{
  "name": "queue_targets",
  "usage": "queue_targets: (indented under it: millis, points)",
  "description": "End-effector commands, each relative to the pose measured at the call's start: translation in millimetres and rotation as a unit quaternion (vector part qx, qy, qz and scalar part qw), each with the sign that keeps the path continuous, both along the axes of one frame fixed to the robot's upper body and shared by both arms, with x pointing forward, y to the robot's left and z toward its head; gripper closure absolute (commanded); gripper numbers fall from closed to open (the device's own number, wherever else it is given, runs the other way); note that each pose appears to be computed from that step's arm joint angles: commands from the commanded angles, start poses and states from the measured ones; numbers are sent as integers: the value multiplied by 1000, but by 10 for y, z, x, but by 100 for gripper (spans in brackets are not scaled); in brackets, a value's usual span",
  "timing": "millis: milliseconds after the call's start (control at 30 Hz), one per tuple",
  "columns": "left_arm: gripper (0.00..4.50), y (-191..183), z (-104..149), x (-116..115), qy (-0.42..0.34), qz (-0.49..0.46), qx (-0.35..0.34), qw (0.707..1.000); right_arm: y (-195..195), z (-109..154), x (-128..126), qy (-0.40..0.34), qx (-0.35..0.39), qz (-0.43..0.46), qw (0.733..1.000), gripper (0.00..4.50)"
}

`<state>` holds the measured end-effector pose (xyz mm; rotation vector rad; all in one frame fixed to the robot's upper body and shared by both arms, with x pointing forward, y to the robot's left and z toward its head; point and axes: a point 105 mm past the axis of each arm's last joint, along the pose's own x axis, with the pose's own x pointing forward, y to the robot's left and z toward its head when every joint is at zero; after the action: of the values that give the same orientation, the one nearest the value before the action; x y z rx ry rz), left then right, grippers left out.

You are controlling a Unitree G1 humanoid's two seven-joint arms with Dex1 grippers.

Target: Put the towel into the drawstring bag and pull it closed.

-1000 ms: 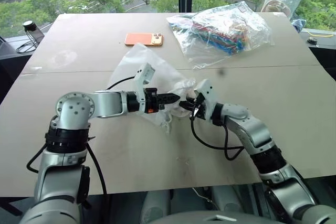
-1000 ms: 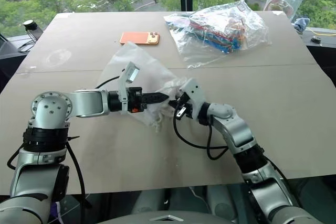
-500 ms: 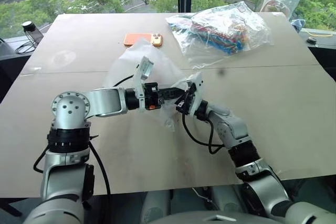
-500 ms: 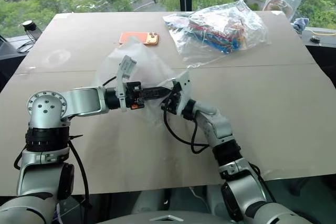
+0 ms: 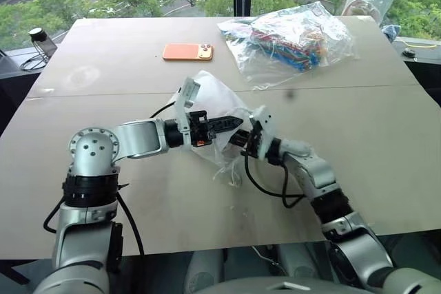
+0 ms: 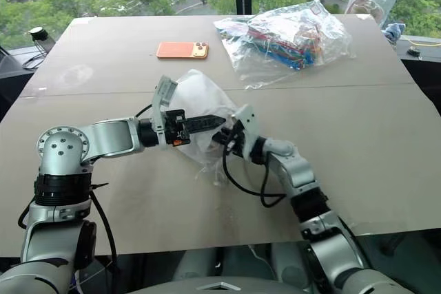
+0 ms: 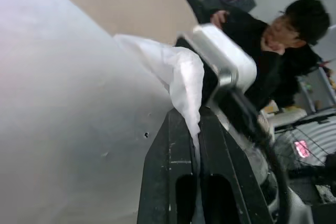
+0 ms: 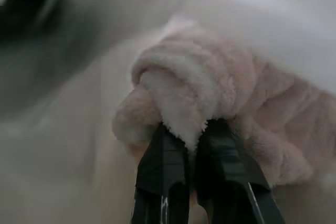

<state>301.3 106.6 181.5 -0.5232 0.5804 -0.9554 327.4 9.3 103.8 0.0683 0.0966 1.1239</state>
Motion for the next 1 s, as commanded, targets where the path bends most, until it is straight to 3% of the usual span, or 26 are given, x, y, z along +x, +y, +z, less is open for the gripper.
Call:
queue_targets:
  millis: [33, 67, 233, 367, 567, 733, 900, 1000]
  points:
    - [450, 80, 10, 26, -26, 2, 24, 999, -211, 274, -123, -61, -15, -17, 998, 256]
    - [450, 100, -2, 38, -28, 2, 28, 999, -297, 317, -182, -65, -24, -19, 997, 211]
    - [450, 123, 3, 89, -36, 0, 29, 999, -556, 529, -467, -70, -27, 3, 997, 211]
    - [450, 87, 39, 128, -49, -10, 31, 998, -623, 522, -613, -66, -52, 24, 996, 211]
    - [450, -206, 236, 127, -118, -52, 38, 991, -455, 261, -192, -94, -145, -30, 985, 211]
    - [450, -401, 270, 103, -152, -75, 67, 983, -188, 440, -83, -141, -113, 4, 984, 211]
    - [450, -423, 168, 245, -151, -36, 83, 984, -243, 610, -200, -182, -83, 25, 980, 6]
    - [450, -358, 120, 373, -147, 7, 91, 985, -375, 680, -382, -181, -73, 46, 980, 6]
